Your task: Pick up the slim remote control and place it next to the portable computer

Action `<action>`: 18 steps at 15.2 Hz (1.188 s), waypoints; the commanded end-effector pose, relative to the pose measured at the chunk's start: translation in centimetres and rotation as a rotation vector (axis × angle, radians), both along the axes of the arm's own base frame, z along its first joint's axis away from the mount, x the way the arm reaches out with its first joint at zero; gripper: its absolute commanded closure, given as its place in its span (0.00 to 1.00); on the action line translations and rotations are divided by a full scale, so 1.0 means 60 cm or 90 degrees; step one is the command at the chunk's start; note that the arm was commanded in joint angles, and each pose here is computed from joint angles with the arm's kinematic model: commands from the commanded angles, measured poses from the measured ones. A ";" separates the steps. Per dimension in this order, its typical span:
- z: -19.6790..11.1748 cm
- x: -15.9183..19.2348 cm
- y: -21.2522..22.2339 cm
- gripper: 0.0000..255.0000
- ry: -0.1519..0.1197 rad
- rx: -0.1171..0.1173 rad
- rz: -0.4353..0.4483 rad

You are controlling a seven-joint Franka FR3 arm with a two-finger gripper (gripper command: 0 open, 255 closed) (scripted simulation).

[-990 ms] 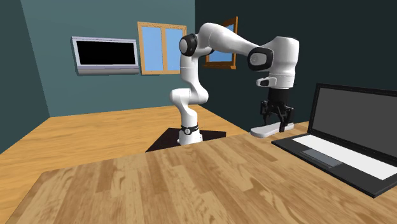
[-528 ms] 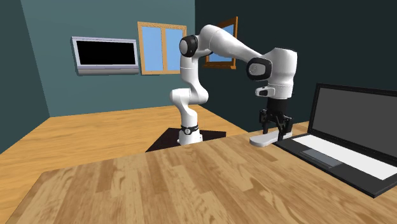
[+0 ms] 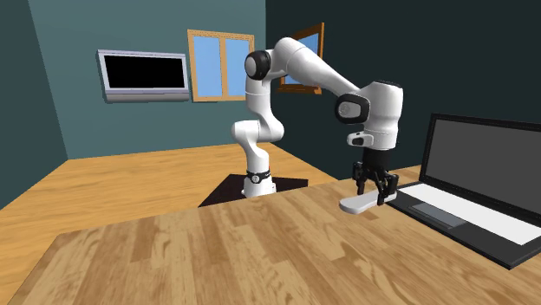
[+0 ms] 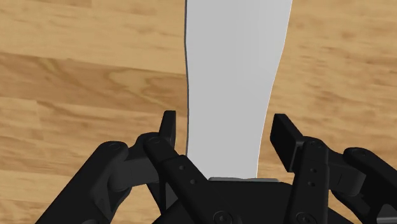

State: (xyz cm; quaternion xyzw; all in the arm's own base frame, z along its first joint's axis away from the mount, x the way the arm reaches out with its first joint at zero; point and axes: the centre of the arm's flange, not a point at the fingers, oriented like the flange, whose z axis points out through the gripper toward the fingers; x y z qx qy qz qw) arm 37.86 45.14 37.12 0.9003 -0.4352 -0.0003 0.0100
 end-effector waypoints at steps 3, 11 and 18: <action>-0.035 0.000 0.000 1.00 0.000 0.000 0.000; -0.041 0.000 0.000 1.00 0.000 0.000 0.000; -0.019 0.000 0.000 0.00 0.000 0.000 0.000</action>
